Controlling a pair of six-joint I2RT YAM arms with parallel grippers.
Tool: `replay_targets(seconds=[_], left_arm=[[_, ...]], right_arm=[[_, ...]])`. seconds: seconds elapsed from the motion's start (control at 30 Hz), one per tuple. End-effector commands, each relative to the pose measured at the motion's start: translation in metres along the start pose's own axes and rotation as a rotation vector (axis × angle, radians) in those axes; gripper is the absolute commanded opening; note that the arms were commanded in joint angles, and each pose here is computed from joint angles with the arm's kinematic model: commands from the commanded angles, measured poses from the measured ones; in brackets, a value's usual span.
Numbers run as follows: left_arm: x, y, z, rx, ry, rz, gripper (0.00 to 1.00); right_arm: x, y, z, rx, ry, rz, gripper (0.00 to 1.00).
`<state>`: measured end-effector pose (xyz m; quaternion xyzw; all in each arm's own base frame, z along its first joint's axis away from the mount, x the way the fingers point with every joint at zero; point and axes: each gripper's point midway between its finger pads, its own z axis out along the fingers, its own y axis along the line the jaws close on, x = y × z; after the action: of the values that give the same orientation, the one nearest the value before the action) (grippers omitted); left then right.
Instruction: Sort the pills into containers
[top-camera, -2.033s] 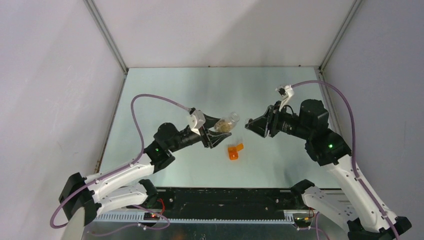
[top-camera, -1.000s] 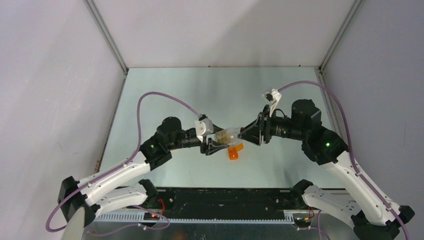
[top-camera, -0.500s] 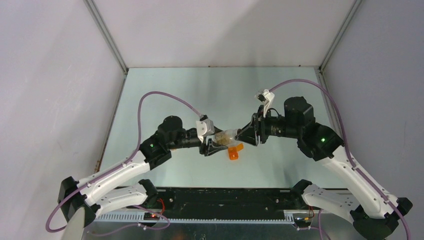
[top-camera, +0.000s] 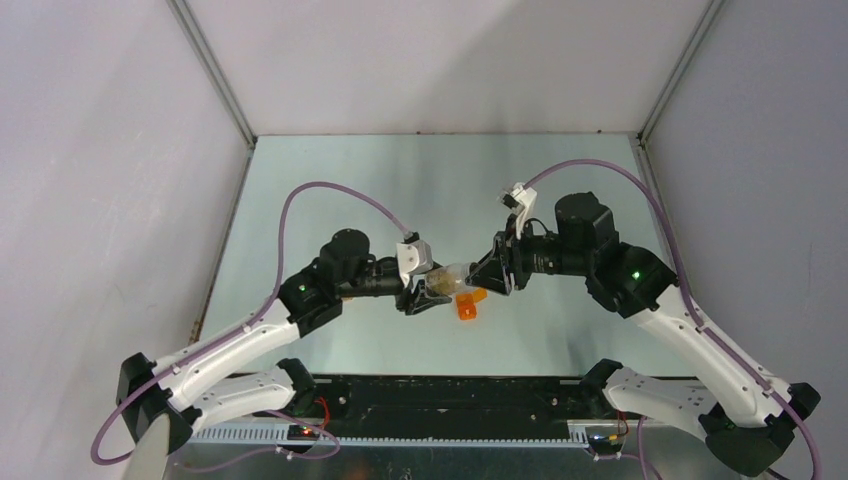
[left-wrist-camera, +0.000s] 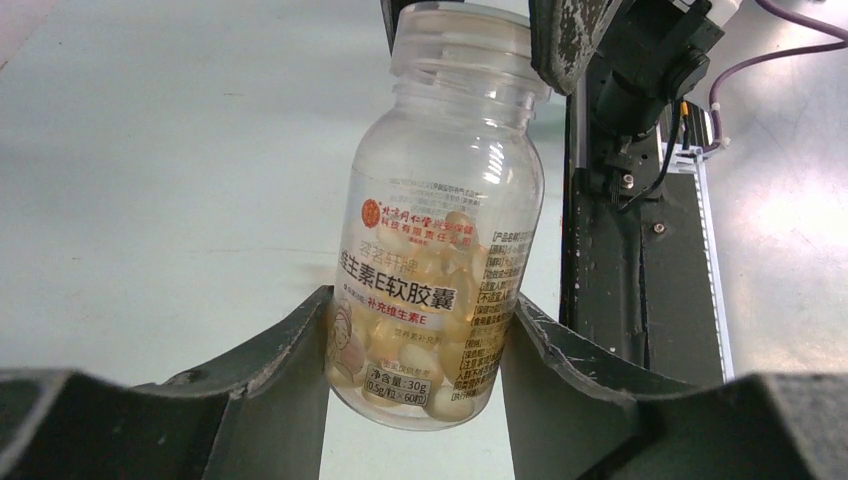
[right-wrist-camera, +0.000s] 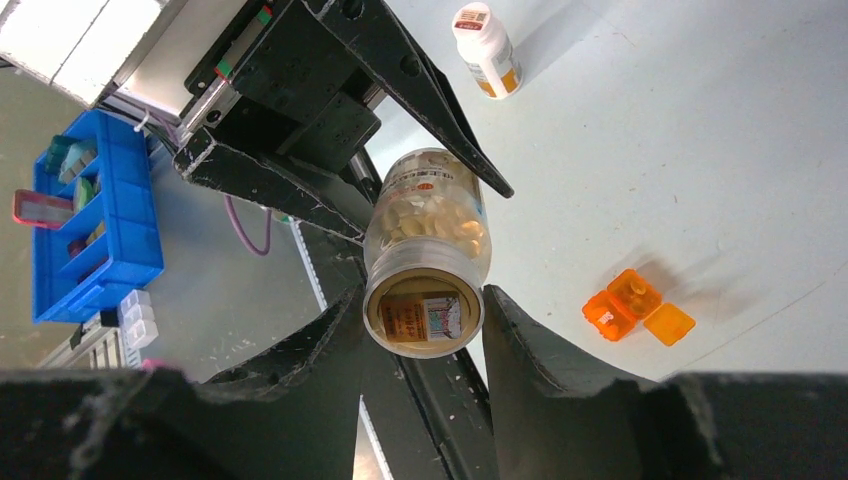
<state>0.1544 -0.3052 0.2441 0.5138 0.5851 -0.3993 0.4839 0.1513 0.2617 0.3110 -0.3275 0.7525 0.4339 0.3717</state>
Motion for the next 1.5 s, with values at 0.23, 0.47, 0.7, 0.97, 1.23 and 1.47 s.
replay_targets(seconds=[0.23, 0.47, 0.7, 0.97, 1.23, 1.47], left_arm=[[-0.057, -0.017, -0.005, 0.121, -0.096, 0.087, 0.0], [-0.056, -0.025, -0.005, 0.171, -0.085, 0.075, 0.0], [-0.058, -0.015, -0.003, 0.111, -0.135, 0.098, 0.0], [-0.054, 0.013, 0.0, -0.05, -0.164, 0.116, 0.0], [-0.043, 0.027, 0.014, -0.108, -0.187, 0.063, 0.0], [-0.05, 0.031, 0.01, -0.153, -0.253, 0.0, 0.0]], right_arm=[[0.016, -0.001, -0.003, -0.019, 0.081, -0.182, 0.44], [0.015, 0.002, -0.006, -0.055, 0.076, -0.272, 0.45], [0.004, -0.014, 0.01, 0.06, 0.042, -0.078, 0.47], [-0.013, -0.056, 0.025, 0.35, -0.096, 0.492, 0.52], [-0.049, -0.055, 0.03, 0.355, -0.28, 0.531, 0.85], [-0.064, -0.038, -0.004, 0.305, -0.348, 0.348, 0.99]])
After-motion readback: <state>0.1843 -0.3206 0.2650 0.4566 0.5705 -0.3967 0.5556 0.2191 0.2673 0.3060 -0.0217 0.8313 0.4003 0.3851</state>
